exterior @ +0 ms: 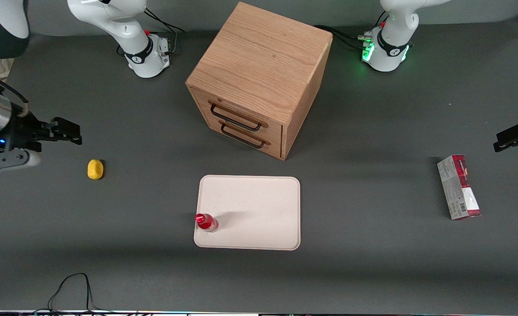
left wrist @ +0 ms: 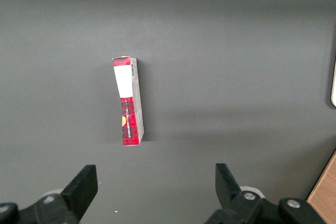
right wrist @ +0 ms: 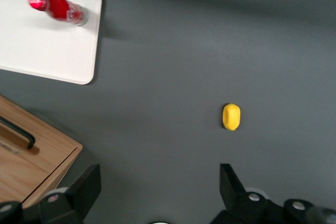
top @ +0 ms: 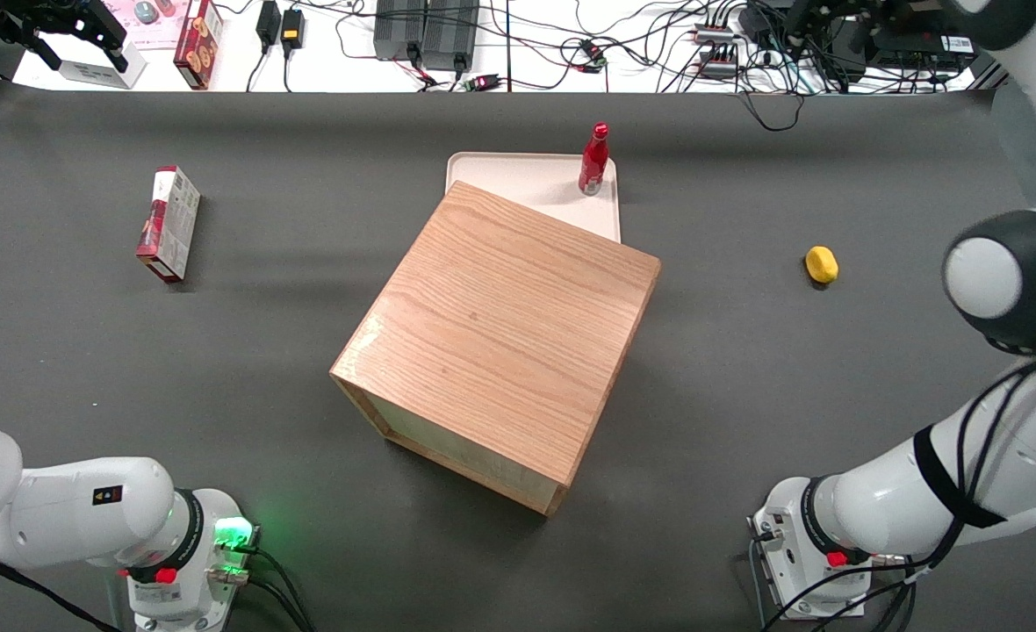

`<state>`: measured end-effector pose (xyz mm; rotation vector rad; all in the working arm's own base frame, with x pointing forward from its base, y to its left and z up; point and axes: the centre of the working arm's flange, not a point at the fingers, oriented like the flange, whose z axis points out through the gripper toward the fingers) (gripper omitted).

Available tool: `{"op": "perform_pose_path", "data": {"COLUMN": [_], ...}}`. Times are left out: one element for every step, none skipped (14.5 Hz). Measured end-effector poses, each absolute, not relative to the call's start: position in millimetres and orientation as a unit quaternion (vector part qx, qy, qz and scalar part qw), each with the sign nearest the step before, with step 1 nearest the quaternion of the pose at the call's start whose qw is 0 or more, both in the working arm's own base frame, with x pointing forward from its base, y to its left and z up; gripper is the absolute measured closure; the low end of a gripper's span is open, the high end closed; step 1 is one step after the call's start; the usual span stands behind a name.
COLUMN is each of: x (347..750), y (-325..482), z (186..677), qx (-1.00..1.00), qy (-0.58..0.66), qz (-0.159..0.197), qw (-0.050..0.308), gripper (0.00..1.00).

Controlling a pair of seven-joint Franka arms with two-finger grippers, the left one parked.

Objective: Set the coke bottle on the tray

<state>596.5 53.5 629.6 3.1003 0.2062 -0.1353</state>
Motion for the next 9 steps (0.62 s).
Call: {"op": "perform_pose_path", "data": {"x": [587.0, 576.8, 567.6, 560.5, 556.6, 555.4, 556.1, 557.3, 559.3], "y": [43.7, 33.9, 24.9, 16.7, 8.0, -0.6, -7.7, -11.8, -13.7], "z": [628.0, 625.5, 623.0, 620.7, 619.3, 617.8, 616.6, 615.9, 616.3], "qx": [0.998, 0.998, 0.999, 0.999, 0.999, 1.0, 1.0, 1.0, 1.0], "qy": [0.059, 0.052, 0.045, 0.039, 0.032, 0.024, 0.019, 0.02, 0.028], "qz": [-0.033, -0.023, -0.013, -0.005, 0.003, 0.008, 0.008, 0.009, 0.012], "qw": [0.012, 0.01, 0.008, 0.006, 0.005, 0.004, 0.005, 0.005, 0.005], "gripper": [0.0, 0.0, 0.0, 0.0, 0.0, 0.0, 0.0, 0.0, 0.0]}}
